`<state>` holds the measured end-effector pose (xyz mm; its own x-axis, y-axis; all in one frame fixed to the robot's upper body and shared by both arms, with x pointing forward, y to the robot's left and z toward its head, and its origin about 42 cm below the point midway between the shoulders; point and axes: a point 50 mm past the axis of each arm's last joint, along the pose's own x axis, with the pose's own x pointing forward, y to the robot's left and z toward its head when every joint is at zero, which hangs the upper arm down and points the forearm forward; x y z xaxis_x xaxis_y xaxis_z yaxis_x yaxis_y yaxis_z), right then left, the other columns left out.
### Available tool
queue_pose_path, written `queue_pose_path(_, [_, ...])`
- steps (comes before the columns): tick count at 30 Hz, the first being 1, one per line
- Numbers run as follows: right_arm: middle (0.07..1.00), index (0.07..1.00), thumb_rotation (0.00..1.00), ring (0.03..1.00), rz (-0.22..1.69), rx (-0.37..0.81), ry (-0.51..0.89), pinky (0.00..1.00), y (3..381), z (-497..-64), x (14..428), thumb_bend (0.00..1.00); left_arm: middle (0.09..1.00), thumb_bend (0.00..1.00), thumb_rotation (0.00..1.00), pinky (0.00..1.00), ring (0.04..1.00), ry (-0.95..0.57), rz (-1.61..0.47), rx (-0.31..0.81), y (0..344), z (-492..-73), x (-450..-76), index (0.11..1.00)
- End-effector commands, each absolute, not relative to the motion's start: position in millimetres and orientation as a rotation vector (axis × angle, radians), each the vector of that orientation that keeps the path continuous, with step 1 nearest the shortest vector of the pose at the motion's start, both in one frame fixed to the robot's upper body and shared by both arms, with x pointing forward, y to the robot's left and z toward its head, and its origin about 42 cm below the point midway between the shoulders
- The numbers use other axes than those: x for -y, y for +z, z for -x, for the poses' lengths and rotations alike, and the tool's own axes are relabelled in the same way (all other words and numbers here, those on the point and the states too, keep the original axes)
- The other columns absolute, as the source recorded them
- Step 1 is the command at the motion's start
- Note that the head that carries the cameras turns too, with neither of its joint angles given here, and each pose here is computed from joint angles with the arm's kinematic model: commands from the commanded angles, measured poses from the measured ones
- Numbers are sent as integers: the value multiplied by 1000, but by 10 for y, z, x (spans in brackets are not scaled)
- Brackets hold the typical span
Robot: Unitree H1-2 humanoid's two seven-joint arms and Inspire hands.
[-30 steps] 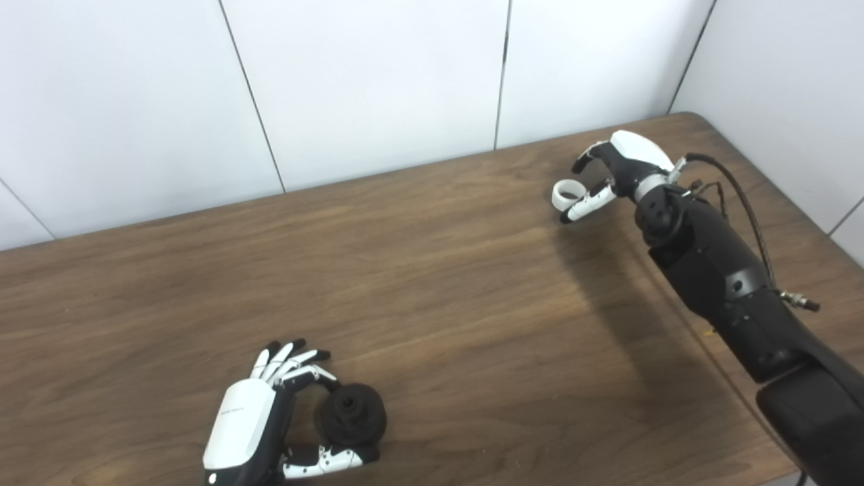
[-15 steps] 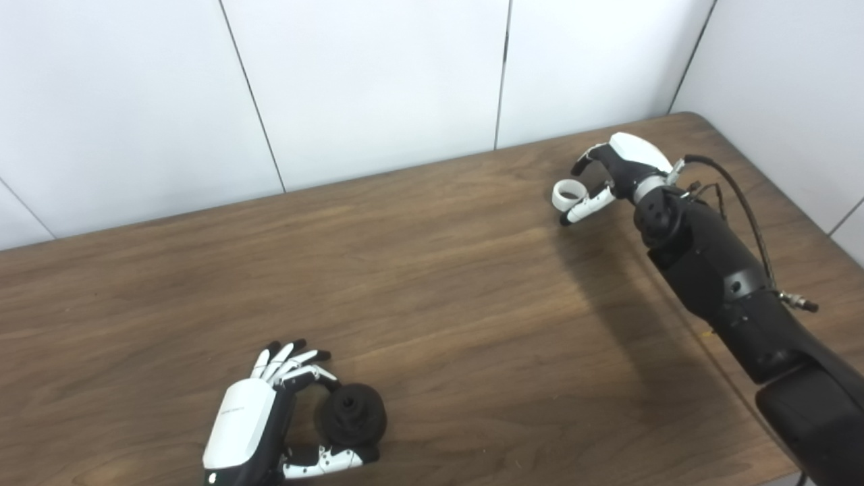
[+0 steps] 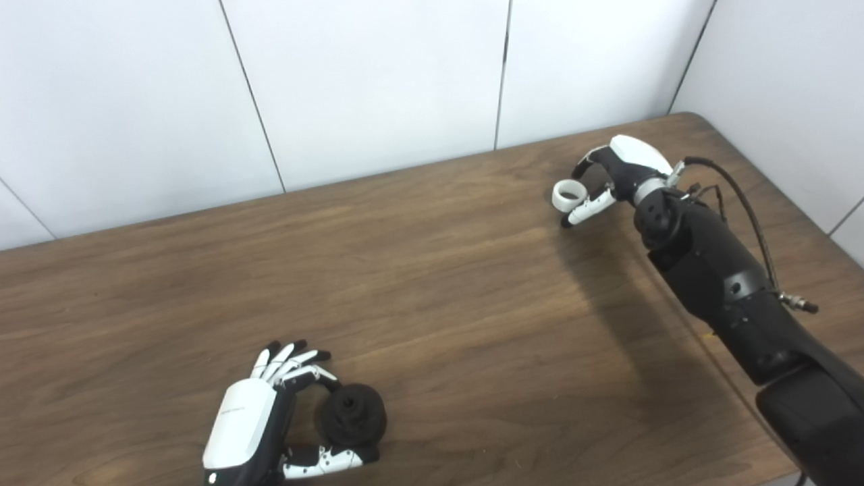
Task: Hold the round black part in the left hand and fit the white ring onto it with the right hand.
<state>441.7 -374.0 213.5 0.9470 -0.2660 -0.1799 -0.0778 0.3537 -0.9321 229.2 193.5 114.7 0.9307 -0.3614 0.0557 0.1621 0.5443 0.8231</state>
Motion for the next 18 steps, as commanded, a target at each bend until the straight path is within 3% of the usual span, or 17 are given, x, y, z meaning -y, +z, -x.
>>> queue_pose_path(1, [912, 690, 248, 968, 1227, -254, -162, 1000, 2407, -4519, 3698, 866, 811, 519, 59, 1000, 927, -331, -990, 184, 1095, -2240, -2002, 486])
queue_pose_path(18, [912, 683, 235, 967, 1220, -256, -153, 1000, 2399, -4553, 3648, 854, 811, 519, 59, 1000, 923, -331, -985, 183, 1110, -2230, -1988, 486])
